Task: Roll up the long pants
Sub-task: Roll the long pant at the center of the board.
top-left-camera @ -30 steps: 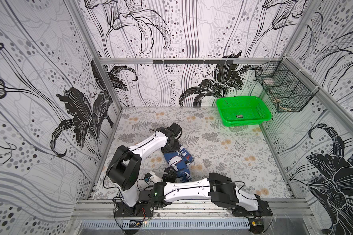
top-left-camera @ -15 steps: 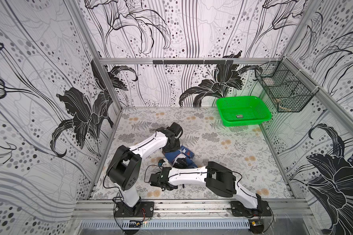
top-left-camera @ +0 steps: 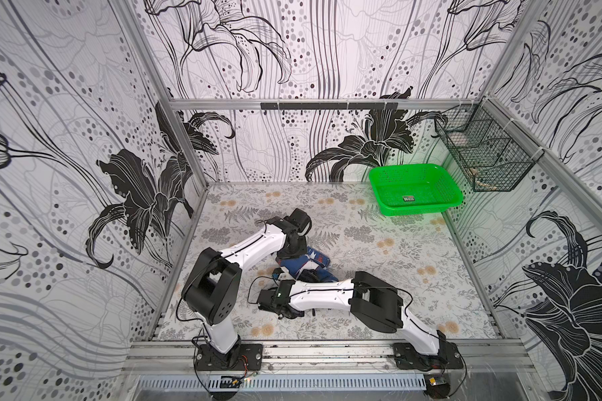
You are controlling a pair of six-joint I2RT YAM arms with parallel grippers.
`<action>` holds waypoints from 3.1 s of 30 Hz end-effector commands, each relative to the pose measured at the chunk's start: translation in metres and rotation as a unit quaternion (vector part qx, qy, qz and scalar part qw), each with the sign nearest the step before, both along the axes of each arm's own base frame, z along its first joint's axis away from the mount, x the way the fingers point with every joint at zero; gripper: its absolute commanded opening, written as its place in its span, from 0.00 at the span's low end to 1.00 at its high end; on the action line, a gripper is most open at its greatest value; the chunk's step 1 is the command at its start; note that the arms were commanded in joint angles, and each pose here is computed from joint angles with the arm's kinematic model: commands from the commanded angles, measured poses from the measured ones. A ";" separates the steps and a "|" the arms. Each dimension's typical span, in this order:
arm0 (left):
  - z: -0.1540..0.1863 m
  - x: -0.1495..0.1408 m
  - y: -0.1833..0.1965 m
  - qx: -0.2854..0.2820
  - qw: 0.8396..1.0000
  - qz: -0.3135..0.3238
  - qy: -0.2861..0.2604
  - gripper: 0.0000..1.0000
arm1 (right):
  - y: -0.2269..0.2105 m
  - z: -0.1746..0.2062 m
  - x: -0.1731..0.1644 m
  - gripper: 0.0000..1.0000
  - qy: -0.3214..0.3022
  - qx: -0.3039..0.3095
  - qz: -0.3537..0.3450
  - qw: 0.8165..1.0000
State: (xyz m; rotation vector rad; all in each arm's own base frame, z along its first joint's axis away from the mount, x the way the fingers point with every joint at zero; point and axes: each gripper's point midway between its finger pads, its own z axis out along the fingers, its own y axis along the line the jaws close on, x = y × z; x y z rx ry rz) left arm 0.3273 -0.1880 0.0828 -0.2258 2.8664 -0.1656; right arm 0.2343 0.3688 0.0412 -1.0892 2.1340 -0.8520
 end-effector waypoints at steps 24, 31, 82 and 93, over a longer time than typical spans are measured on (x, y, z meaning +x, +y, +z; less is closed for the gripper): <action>0.106 -0.062 0.069 0.040 0.996 0.042 -0.063 0.00 | 0.010 0.001 -0.075 0.28 0.378 0.290 -0.054 0.878; 0.096 -0.062 0.065 0.034 0.997 0.038 -0.057 0.00 | 0.011 0.012 -0.072 0.29 0.447 0.374 -0.092 0.807; -0.032 -0.039 0.033 0.041 0.998 0.016 0.037 0.00 | -0.018 -0.010 -0.054 0.42 0.428 0.367 -0.144 0.813; -0.032 -0.038 0.032 0.041 0.998 0.016 0.038 0.00 | -0.041 0.051 -0.027 1.00 0.267 0.359 -0.061 0.892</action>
